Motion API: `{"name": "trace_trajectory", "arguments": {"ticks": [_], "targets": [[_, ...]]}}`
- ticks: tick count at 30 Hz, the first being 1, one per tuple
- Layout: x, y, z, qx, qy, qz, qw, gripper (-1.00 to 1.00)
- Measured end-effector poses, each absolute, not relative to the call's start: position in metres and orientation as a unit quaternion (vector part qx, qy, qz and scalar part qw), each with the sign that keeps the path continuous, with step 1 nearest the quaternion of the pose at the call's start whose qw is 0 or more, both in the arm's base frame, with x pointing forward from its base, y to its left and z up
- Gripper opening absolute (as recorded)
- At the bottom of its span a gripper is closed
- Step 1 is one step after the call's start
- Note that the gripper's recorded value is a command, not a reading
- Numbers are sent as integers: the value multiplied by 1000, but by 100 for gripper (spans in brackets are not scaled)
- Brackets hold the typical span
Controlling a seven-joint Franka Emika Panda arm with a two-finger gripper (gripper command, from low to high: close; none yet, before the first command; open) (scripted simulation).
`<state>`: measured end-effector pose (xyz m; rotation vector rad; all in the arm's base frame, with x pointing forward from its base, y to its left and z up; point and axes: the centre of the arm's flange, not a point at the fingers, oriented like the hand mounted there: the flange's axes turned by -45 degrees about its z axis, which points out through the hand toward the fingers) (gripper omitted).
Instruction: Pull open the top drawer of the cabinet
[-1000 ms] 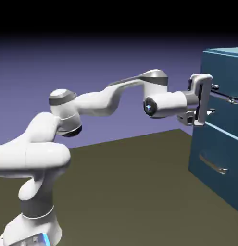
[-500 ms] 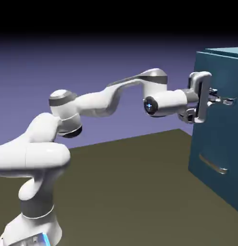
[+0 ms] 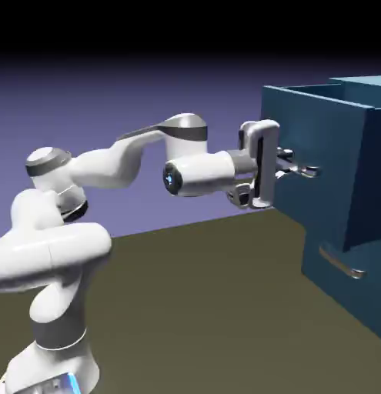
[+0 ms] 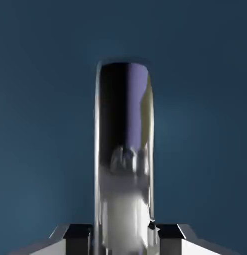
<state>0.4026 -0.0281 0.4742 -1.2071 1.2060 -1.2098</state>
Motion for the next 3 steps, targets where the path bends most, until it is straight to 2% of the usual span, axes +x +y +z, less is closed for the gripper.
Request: {"name": "trace_trajectory", "arguments": {"ticks": [3], "targets": [[390,-27,475,-500,500,-500,500,100]]}}
